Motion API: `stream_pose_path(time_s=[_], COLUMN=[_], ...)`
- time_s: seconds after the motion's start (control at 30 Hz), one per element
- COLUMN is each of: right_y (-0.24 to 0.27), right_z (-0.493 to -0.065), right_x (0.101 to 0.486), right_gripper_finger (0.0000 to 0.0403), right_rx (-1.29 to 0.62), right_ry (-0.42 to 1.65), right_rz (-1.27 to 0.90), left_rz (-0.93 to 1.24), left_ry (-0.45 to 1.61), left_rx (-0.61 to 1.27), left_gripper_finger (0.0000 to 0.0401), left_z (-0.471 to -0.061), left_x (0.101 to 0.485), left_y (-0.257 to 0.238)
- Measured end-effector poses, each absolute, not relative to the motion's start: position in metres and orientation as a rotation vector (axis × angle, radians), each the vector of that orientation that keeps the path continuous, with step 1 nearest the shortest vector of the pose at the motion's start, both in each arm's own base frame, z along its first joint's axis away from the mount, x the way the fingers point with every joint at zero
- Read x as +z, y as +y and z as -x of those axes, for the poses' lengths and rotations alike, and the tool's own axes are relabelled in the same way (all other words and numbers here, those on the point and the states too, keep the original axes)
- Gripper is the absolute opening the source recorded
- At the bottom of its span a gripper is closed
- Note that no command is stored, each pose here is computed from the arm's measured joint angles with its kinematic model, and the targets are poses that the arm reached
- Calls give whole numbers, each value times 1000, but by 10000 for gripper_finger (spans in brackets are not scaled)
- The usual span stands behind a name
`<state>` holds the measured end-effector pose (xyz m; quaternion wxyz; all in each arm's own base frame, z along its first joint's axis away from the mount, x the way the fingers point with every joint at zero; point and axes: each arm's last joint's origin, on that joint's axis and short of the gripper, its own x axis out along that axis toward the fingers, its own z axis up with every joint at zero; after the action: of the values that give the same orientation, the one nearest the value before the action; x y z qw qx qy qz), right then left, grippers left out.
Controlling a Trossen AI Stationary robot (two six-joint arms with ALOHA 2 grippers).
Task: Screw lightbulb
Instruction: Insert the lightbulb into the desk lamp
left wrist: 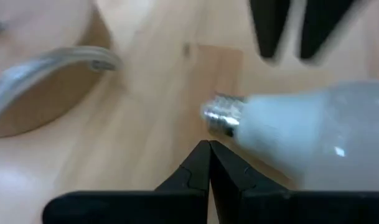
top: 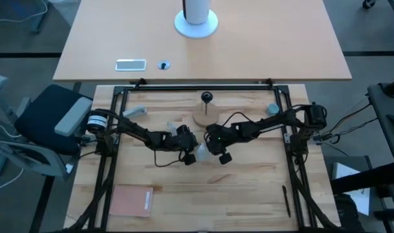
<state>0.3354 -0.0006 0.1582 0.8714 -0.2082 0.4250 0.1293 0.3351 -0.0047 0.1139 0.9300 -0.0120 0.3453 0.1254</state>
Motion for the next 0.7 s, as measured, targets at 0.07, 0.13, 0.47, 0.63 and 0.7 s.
stream_pose_path(time_s=[0.07, 0.13, 0.47, 0.63, 0.7], right_y=[-1, -2, -2, -2, -2], right_z=[-333, -328, -320, -316, -313], right_x=[159, 160, 164, 161, 160], right_gripper_finger=[86, 81, 55, 48, 48], right_rx=[268, 250, 238, 226, 214], right_ry=[903, 950, 980, 1032, 1064], right_rz=[429, 425, 385, 340, 302], left_rz=[-21, -62, -418, -557, -593], left_ry=[746, 788, 706, 717, 708], left_rx=[205, 179, 29, 18, 17], left_gripper_finger=[0, 0, 2, 23, 31], left_z=[-331, -324, -308, -310, -314], left_x=[119, 128, 178, 175, 171], left_y=[-7, -8, -7, 6, 9])
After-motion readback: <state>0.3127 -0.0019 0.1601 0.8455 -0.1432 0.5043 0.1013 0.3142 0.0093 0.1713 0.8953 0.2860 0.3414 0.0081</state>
